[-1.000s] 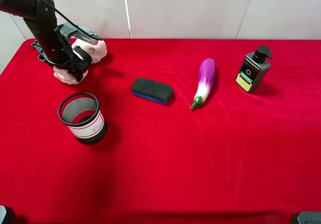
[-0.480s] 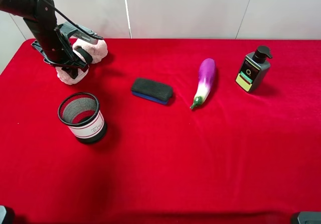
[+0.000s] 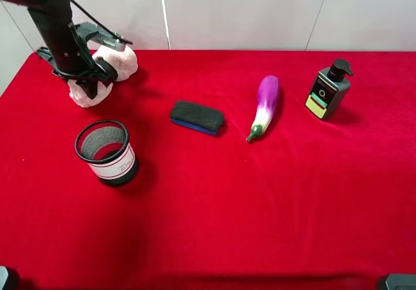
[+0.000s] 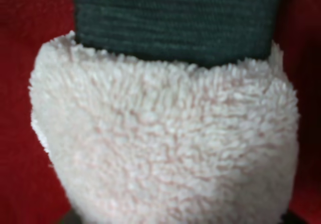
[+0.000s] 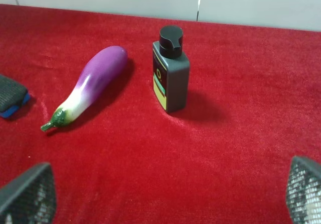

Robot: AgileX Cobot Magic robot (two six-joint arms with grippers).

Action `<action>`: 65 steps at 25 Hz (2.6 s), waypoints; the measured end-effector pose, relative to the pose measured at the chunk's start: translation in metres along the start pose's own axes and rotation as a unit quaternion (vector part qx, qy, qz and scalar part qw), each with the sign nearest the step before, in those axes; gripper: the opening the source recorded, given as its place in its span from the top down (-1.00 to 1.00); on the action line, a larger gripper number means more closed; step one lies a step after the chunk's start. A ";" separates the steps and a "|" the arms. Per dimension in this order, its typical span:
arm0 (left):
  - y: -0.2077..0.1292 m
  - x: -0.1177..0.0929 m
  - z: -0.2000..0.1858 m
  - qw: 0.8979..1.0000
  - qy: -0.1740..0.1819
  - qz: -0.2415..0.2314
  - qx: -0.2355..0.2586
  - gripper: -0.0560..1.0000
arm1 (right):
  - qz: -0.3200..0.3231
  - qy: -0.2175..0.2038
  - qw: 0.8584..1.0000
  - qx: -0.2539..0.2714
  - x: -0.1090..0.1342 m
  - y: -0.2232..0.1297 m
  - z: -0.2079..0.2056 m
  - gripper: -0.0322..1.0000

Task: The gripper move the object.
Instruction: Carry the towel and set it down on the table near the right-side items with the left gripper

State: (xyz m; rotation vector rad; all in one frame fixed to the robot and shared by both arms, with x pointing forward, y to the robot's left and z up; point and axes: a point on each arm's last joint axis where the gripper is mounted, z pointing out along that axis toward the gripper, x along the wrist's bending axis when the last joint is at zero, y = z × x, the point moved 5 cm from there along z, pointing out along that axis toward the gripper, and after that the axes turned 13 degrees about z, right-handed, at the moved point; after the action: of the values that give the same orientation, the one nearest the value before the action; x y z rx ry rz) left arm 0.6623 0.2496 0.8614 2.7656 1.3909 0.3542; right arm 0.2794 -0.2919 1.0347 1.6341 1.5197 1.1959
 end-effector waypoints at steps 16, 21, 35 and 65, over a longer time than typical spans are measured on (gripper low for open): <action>0.032 -0.008 -0.052 0.999 -0.007 0.018 0.027 0.17 | 0.000 0.000 1.000 0.000 0.000 0.000 0.000 -0.41; 0.053 -0.030 -0.071 0.999 -0.006 0.048 0.012 0.17 | 0.000 0.000 1.000 0.000 0.000 0.000 0.000 -0.41; 0.099 -0.122 -0.116 0.992 -0.027 0.115 -0.048 0.17 | 0.000 0.000 1.000 0.000 0.000 0.000 0.000 -0.41; 0.094 -0.313 -0.154 0.949 -0.109 0.280 -0.098 0.18 | 0.000 0.000 1.000 0.000 0.000 0.000 0.000 -0.41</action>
State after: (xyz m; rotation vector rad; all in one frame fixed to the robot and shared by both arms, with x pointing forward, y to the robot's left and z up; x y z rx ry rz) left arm 0.5232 -0.0680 0.9637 2.8647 0.4769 0.1695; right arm 0.2794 -0.2919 1.0347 1.6341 1.5197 1.1959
